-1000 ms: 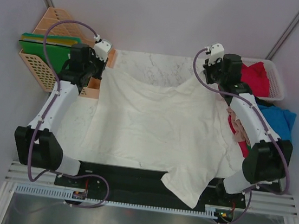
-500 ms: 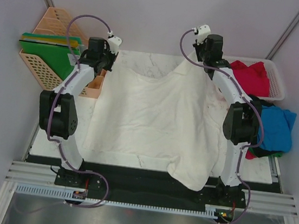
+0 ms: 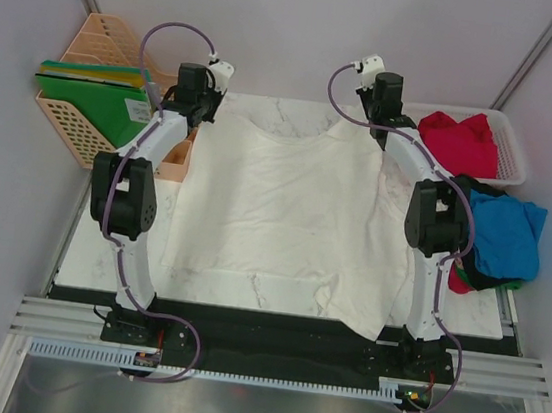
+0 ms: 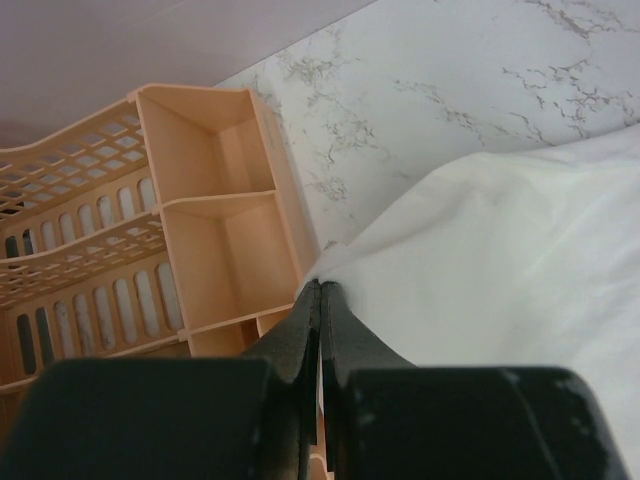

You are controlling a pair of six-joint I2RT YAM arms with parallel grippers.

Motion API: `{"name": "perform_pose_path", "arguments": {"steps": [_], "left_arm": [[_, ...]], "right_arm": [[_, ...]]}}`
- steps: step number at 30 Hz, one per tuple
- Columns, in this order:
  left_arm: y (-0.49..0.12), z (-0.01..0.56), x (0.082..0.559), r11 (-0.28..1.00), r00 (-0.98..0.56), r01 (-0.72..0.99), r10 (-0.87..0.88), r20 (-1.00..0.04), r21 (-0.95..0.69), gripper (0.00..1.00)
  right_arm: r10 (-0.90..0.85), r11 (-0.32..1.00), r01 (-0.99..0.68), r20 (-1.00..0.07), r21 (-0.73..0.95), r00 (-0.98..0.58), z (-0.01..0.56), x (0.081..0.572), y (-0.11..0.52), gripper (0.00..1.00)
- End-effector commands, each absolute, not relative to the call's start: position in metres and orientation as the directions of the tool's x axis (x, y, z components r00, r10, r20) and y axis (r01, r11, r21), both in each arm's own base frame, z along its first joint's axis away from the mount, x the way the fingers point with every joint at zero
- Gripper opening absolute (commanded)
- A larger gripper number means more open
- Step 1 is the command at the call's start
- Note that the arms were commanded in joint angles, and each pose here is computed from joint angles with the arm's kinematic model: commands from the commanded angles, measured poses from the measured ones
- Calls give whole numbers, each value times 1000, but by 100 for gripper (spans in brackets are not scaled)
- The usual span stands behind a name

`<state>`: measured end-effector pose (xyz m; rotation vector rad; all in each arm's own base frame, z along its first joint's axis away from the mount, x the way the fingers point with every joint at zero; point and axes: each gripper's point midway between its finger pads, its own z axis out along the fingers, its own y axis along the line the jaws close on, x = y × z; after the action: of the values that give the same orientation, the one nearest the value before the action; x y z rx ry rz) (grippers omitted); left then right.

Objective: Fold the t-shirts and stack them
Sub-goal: Flatten out the tshirt

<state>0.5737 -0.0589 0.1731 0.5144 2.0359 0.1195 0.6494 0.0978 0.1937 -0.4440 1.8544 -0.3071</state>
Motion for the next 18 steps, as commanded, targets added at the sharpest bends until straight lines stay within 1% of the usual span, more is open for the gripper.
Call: {"name": "perform_pose_path", "arguments": {"steps": [1, 2, 3, 4, 5, 6, 7, 8, 9, 11, 12, 15, 18], "left_arm": [[-50, 197, 594, 898, -347, 236, 436, -830, 372, 2], [-46, 192, 595, 898, -359, 219, 438, -824, 382, 2], [-43, 193, 596, 898, -360, 207, 439, -823, 389, 2], [-40, 197, 601, 900, -346, 179, 437, -830, 399, 10], [-28, 199, 603, 904, -365, 99, 421, -830, 415, 22], [-21, 201, 605, 904, -364, 57, 415, -834, 424, 56], [-15, 200, 605, 900, -369, 25, 414, -832, 436, 63], [-7, 210, 608, 892, -350, -33, 413, -841, 451, 66], [-6, 215, 607, 888, -339, -47, 416, -844, 457, 70], [-3, 217, 604, 884, -326, -63, 421, -847, 464, 74], [-2, 224, 602, 884, -316, -73, 419, -851, 462, 76], [-1, 232, 600, 882, -299, -86, 421, -856, 463, 78], [3, 241, 596, 876, -292, -100, 428, -855, 473, 79]], "right_arm": [[-421, 905, -31, -886, -423, -197, 230, 665, 82, 0], [-424, 903, -27, -883, -428, -202, 226, 666, 82, 0], [-423, 903, -11, -883, -430, -202, 227, 666, 80, 4], [-417, 899, 49, -885, -435, -208, 229, 666, 70, 17], [-400, 897, 109, -891, -429, -216, 230, 666, 62, 58], [-384, 889, 174, -897, -423, -218, 234, 664, 52, 69], [-357, 859, 305, -908, -411, -219, 244, 659, 33, 75], [-345, 844, 355, -913, -403, -215, 248, 656, 24, 80], [-336, 832, 391, -918, -393, -209, 252, 654, 18, 85], [-313, 814, 453, -932, -363, -183, 266, 648, 8, 88], [-307, 811, 465, -935, -355, -178, 269, 646, 7, 89], [-297, 801, 491, -940, -341, -168, 278, 642, 4, 89], [-290, 793, 509, -942, -335, -169, 282, 637, 0, 90]]}}
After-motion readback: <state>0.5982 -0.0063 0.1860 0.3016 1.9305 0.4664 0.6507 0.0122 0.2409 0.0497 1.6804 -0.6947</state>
